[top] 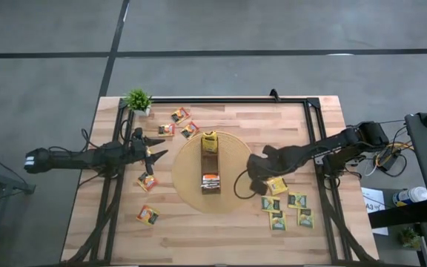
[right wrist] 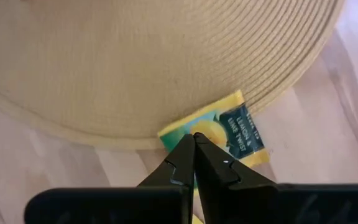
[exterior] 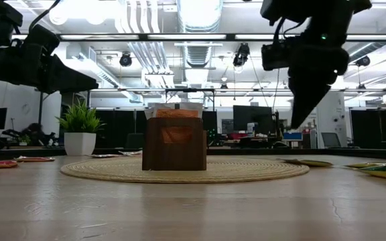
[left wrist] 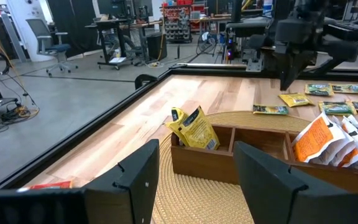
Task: Pick & Place Tea
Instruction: Put the yellow tea bag into the top section of the wooden organizer
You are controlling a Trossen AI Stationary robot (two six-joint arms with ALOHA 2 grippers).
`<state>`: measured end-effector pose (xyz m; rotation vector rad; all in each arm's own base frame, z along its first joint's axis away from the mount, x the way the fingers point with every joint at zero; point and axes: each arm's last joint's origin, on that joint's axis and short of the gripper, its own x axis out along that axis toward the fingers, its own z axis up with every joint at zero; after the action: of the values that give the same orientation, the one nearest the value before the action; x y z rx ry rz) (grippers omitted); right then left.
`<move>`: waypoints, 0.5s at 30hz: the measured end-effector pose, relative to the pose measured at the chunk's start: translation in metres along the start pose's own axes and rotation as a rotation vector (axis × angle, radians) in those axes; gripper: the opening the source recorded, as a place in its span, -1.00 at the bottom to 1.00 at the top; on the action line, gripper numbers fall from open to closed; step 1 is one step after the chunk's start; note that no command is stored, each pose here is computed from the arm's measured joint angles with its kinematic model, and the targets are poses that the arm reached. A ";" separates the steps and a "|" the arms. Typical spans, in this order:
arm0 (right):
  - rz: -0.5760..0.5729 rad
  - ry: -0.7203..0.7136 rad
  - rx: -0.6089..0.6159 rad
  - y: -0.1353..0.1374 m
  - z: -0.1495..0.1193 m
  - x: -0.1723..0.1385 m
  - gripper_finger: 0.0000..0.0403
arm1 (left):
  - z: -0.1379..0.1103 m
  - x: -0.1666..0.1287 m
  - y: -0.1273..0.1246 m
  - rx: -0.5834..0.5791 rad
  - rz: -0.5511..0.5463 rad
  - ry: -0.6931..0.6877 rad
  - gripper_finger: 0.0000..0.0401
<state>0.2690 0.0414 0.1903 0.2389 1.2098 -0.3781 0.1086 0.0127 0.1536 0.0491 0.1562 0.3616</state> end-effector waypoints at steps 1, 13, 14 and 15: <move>0.001 0.007 -0.007 0.000 -0.001 0.001 -0.96 | 0.000 0.000 0.000 0.000 0.000 0.000 0.01; 0.054 0.038 -0.111 0.001 -0.002 0.002 -0.33 | 0.000 0.000 0.000 0.000 0.000 0.000 0.01; 0.051 0.036 -0.110 0.001 -0.001 0.003 -0.26 | 0.000 0.000 0.000 0.000 0.000 0.000 0.01; 0.050 0.036 -0.111 0.002 -0.001 0.004 -0.19 | 0.000 0.000 0.000 0.001 0.000 0.001 0.01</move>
<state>0.2700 0.0429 0.1857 0.1802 1.2538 -0.2628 0.1086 0.0128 0.1534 0.0495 0.1568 0.3620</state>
